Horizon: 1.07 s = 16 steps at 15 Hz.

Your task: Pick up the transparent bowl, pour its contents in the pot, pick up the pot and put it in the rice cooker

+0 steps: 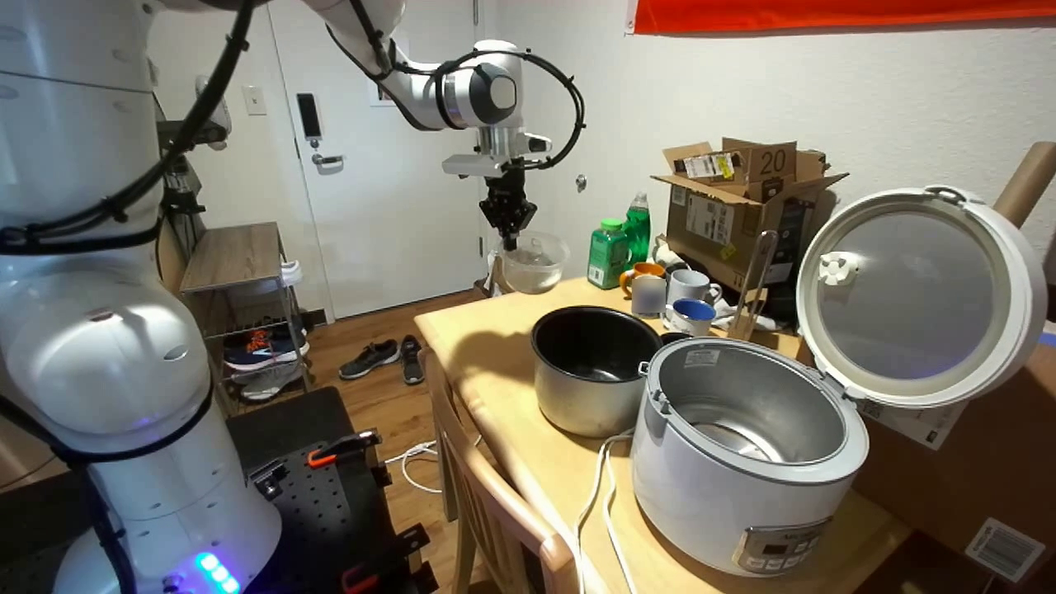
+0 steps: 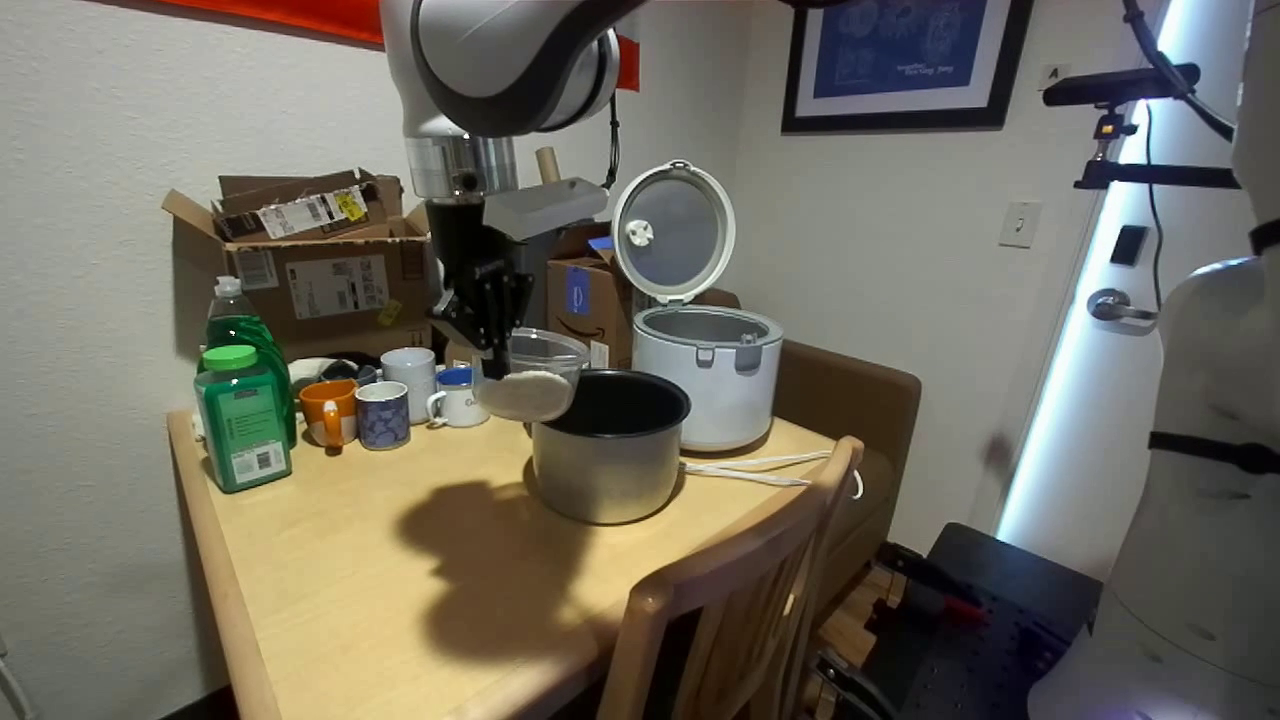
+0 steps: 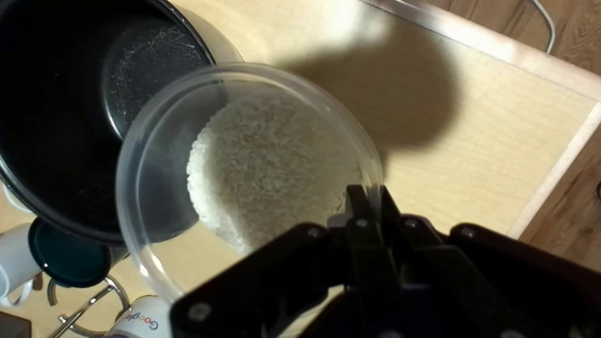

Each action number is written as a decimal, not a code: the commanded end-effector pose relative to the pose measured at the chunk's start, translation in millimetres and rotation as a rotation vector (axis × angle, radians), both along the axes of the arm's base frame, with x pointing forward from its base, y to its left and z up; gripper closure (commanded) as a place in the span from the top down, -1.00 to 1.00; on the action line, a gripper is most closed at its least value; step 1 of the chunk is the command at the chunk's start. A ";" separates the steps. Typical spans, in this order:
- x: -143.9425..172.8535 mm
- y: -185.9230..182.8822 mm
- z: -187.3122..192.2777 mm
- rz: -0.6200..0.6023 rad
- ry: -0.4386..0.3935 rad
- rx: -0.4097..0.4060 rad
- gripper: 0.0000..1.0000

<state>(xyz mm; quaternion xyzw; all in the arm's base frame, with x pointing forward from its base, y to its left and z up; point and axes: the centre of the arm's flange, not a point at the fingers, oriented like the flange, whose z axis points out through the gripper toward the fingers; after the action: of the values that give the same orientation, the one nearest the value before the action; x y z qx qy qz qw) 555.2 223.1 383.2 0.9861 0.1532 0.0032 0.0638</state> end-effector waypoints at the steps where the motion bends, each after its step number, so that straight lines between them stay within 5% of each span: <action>1: 0.4 0.5 -2.3 0.001 0.003 -0.001 -0.88; 7: 2.8 -0.7 -1.9 0.002 0.000 0.005 -0.97; 16: 14.3 -39.5 7.0 -0.019 -0.046 0.137 -0.97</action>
<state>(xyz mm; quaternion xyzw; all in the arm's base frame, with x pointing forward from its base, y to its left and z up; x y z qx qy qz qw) 571.9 199.5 381.2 0.9900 0.1363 0.0159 0.0340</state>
